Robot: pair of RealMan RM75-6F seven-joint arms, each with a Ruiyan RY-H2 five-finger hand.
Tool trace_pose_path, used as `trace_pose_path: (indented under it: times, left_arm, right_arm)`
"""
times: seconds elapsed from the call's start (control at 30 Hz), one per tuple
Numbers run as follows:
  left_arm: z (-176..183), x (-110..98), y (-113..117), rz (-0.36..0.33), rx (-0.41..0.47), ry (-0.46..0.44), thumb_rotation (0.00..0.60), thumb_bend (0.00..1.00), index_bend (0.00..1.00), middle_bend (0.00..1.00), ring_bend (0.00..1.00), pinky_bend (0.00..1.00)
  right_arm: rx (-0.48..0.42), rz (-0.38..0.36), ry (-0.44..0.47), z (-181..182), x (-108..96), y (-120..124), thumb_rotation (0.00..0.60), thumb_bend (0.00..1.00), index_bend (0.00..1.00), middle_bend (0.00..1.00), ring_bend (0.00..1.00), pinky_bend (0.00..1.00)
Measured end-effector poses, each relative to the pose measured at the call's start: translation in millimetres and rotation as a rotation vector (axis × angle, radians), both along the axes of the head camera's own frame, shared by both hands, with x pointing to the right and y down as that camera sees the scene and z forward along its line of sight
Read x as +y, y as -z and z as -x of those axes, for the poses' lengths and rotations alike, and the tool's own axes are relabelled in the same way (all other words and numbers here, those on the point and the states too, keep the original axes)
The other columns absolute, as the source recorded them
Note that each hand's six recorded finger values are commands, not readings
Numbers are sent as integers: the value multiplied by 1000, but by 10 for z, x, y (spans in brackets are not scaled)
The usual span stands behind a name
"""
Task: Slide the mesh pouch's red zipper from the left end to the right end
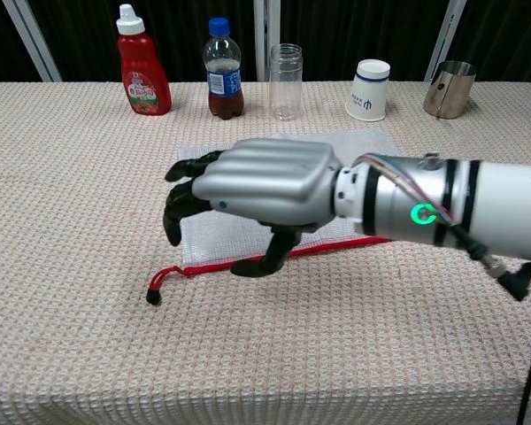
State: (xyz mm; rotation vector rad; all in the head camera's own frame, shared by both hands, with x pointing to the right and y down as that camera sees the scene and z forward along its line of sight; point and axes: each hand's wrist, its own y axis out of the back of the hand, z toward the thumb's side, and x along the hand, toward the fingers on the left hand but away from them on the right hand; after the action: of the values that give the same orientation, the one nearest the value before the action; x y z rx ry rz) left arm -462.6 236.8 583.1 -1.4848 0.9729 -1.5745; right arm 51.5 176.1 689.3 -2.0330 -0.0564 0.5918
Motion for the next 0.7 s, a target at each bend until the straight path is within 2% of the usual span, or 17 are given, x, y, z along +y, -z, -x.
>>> trace_pose_path:
  times: [0.23,0.47,0.7]
  left_arm:
    - [56,1,-3,6,1,11,600,160,304,202,138,139]
    - [73,18,-21,12,8,19,600,161,304,202,138,139]
    - [83,19,-19,15,8,20,600,160,304,200,138,139]
  right_arm:
    - [12,-14,28,342,37,-325,600,321,377,182,0,37]
    - [-14,5,41,540,104,-463,600,335,384,183,0,31]
    - [-22,-2,58,641,138,-538,600,362,443,209,0,32]
